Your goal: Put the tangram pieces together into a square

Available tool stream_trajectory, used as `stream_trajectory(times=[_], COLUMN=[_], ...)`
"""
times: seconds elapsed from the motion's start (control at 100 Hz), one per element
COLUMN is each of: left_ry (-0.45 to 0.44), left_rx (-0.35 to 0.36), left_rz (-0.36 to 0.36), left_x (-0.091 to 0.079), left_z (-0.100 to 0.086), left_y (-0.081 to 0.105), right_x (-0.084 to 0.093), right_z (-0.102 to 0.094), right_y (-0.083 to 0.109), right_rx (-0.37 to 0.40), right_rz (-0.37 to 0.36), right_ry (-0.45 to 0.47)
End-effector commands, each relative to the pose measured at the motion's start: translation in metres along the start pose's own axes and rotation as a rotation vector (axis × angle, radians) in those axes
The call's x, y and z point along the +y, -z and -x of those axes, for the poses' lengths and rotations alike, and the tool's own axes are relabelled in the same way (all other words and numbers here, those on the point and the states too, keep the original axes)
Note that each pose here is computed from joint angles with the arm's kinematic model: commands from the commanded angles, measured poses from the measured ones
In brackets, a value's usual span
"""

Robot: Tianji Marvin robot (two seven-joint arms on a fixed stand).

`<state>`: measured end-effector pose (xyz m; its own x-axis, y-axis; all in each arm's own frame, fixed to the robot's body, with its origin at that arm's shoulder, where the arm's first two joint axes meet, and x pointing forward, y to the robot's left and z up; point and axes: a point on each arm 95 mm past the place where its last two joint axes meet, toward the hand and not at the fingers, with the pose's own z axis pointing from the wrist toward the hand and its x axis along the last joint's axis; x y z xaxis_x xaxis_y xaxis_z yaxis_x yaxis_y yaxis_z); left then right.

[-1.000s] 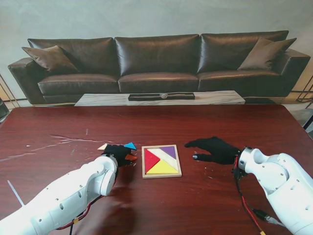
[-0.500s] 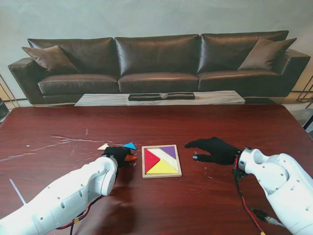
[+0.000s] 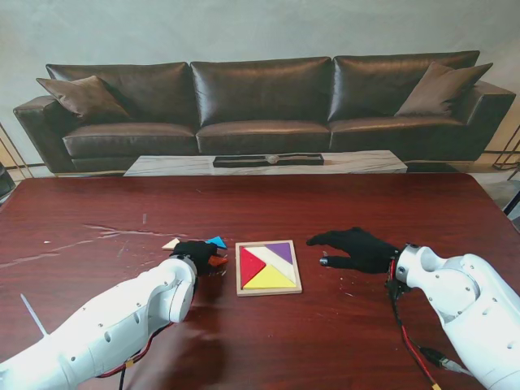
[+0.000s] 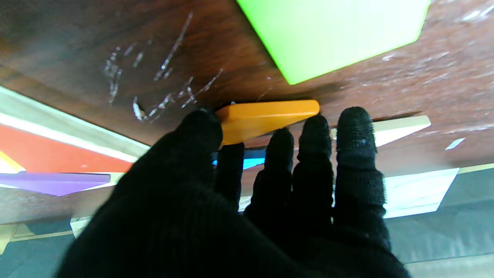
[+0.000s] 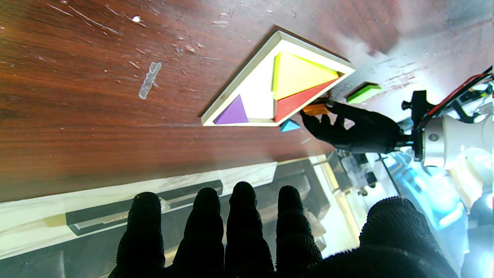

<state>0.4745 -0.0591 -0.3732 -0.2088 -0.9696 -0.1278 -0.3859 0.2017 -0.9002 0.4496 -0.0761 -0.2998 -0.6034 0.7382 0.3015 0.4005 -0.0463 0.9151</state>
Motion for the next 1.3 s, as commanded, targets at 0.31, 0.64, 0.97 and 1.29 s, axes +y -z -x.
stream_trajectory(times=[0.31, 0.64, 0.97, 1.29], left_ry=[-0.027, -0.033, -0.021, -0.014], left_rx=[0.005, -0.001, 0.011, 0.026], left_rz=[0.09, 0.133, 0.144, 0.139], left_x=[0.037, 0.045, 0.05, 0.049], left_z=[0.005, 0.009, 0.013, 0.016], left_y=[-0.001, -0.003, -0.009, -0.013], right_x=[0.0, 0.001, 0.002, 0.003], right_z=[-0.004, -0.004, -0.005, -0.005], right_y=[-0.001, -0.001, 0.001, 0.003], right_rx=[0.0, -0.003, -0.005, -0.008], right_rz=[-0.01, -0.009, -0.01, -0.014], right_ry=[0.013, 0.016, 0.021, 0.022])
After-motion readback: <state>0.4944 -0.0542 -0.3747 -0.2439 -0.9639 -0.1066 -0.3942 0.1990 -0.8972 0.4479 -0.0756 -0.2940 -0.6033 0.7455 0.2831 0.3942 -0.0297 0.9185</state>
